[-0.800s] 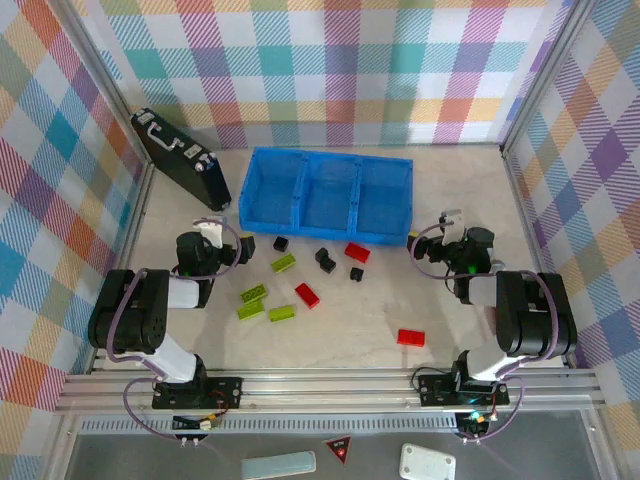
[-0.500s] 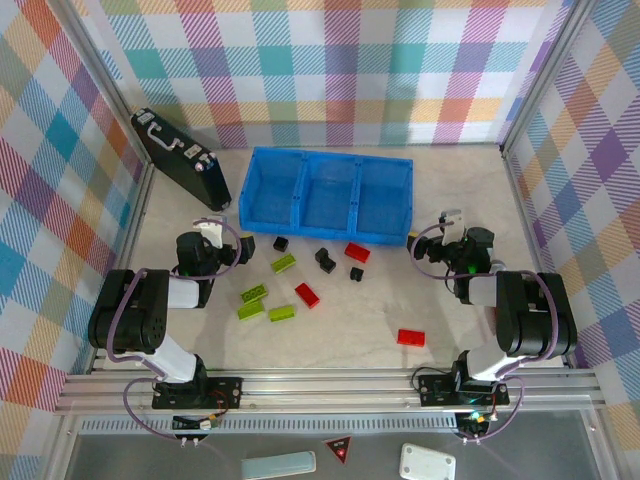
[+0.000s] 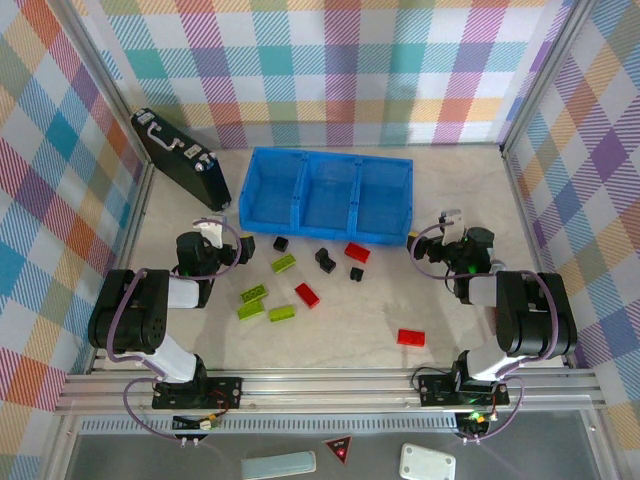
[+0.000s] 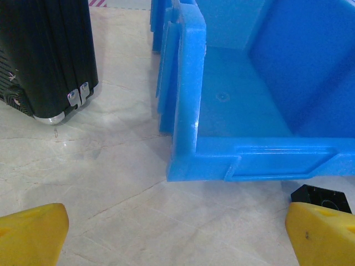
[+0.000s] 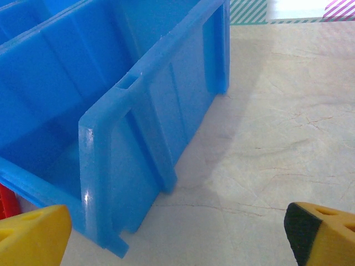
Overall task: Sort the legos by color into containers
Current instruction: Pick up the lego from the center of the table.
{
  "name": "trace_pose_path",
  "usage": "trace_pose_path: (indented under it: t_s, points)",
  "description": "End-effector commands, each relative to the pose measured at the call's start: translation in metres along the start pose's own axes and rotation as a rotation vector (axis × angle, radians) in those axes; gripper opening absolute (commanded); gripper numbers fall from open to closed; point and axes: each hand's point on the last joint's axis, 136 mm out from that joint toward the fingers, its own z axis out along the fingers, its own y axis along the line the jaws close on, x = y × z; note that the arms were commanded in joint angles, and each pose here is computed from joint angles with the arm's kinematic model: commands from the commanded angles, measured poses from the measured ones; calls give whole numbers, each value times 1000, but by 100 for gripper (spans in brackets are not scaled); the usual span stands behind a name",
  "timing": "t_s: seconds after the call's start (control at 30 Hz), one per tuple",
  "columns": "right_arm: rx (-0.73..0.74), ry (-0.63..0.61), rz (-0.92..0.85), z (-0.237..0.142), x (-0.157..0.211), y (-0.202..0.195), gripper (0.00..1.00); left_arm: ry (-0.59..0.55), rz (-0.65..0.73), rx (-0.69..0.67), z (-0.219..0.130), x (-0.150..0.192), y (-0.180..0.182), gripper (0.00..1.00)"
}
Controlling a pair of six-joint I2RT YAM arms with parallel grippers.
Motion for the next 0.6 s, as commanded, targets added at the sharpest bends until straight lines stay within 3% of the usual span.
trace_pose_path:
  t_s: [0.0,0.57]
  points:
    - [-26,-23,-24,-1,-4,5,99,-21,18,25,-2,-2,-3,100]
    - [-2,-51,-31,-8,-7,4,99,-43,21,-13,-8,-6,1,100]
